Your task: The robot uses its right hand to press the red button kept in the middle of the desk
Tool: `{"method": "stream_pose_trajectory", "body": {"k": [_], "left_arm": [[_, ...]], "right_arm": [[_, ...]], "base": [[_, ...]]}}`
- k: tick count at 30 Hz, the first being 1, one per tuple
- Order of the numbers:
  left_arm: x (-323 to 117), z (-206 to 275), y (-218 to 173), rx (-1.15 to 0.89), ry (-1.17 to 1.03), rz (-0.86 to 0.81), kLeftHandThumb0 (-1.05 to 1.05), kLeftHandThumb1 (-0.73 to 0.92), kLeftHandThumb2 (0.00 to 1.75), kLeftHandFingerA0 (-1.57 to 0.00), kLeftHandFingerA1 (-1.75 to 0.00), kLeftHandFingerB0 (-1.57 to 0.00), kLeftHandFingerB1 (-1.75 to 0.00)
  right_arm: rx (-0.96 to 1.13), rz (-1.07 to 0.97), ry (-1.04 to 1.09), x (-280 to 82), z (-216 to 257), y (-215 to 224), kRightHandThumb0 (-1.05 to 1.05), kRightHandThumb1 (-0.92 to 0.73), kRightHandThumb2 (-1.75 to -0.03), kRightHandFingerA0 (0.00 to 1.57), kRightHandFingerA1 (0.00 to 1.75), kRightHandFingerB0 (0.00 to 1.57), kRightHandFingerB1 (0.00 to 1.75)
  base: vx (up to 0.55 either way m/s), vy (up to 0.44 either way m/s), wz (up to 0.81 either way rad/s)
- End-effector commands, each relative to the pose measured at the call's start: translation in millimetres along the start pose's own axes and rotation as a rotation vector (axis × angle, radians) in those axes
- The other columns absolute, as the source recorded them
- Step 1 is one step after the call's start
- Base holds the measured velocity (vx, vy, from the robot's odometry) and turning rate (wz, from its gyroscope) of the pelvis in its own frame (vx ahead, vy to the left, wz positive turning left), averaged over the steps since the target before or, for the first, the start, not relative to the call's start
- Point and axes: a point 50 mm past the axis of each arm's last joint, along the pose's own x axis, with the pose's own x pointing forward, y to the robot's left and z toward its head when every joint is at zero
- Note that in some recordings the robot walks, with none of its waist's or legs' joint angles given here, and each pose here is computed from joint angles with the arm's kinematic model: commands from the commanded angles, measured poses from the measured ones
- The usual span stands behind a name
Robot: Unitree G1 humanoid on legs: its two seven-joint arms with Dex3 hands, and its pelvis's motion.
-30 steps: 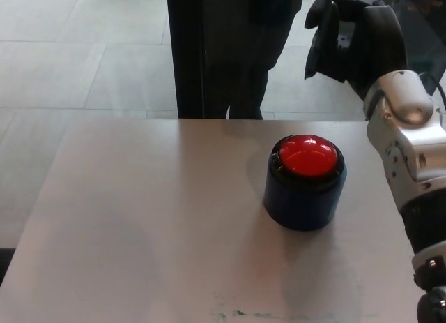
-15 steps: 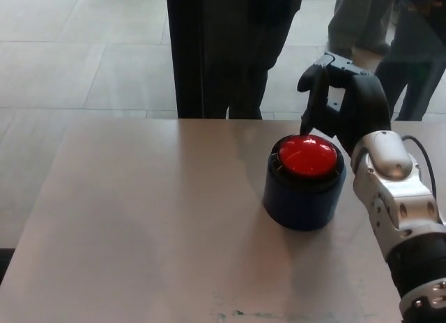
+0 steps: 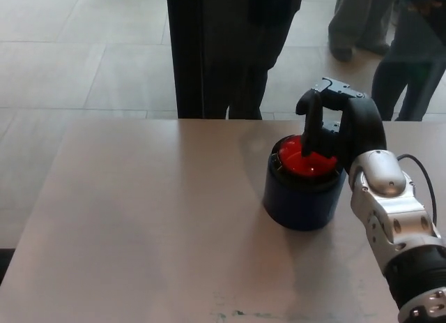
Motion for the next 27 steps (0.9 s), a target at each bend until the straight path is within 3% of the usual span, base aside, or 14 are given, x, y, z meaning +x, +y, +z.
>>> {"method": "stream_pose_trajectory", "body": {"k": [1,3,4,9,12,19,27], "left_arm": [[-1,6,4,0.018,-0.018,0.002,-0.77,0.71,0.63,-0.21,-0.33,-0.19,-0.29],[-1,8,3,0.003,-0.018,0.001,-0.77,0.7,0.63,-0.21,-0.33,-0.19,-0.29],[0,9,3,0.009,-0.022,-0.002,-0.77,0.71,0.63,-0.2,-0.33,-0.19,-0.29],[0,11,2,0.013,-0.031,-0.002,-0.77,0.71,0.63,-0.21,-0.33,-0.19,-0.29],[1,12,2,0.015,-0.028,0.0,-0.76,0.75,0.63,-0.2,-0.33,-0.2,-0.29],[2,13,1,0.007,-0.032,0.008,-0.74,0.74,0.62,-0.24,-0.34,-0.21,-0.3],[1,10,-1,-0.012,-0.033,-0.003,-0.75,0.72,0.63,-0.23,-0.33,-0.21,-0.29]], "right_arm": [[-0.08,-0.007,0.021,-4,-14,-7,-0.27,-0.41,-1.29,1.05,1.75,0.82,1.65],[-0.185,0.02,0.032,-7,-21,-8,-0.28,-0.47,-1.25,1.04,1.75,0.79,1.64],[-0.214,0.028,0.036,-9,-24,-7,-0.28,-0.52,-1.13,0.99,1.75,0.8,1.6],[-0.279,0.052,0.077,-11,-32,-4,-0.26,-0.51,-1.12,0.95,1.75,0.74,1.63],[-0.319,0.068,0.094,-13,-37,-2,-0.25,-0.54,-1.13,0.94,1.75,0.78,1.58],[-0.322,0.025,0.218,-33,-76,-10,-0.28,-0.5,-1.21,0.96,1.75,0.8,1.67],[-0.13,-0.045,0.358,-62,-117,-11,-0.27,-0.55,-1.2,1.01,1.75,0.8,1.68]], "base": [[0.0,0.0,0.0],[0.0,0.0,0.0],[0.0,0.0,0.0],[0.0,0.0,0.0],[0.0,0.0,0.0],[0.0,0.0,0.0],[0.0,0.0,0.0]]}}
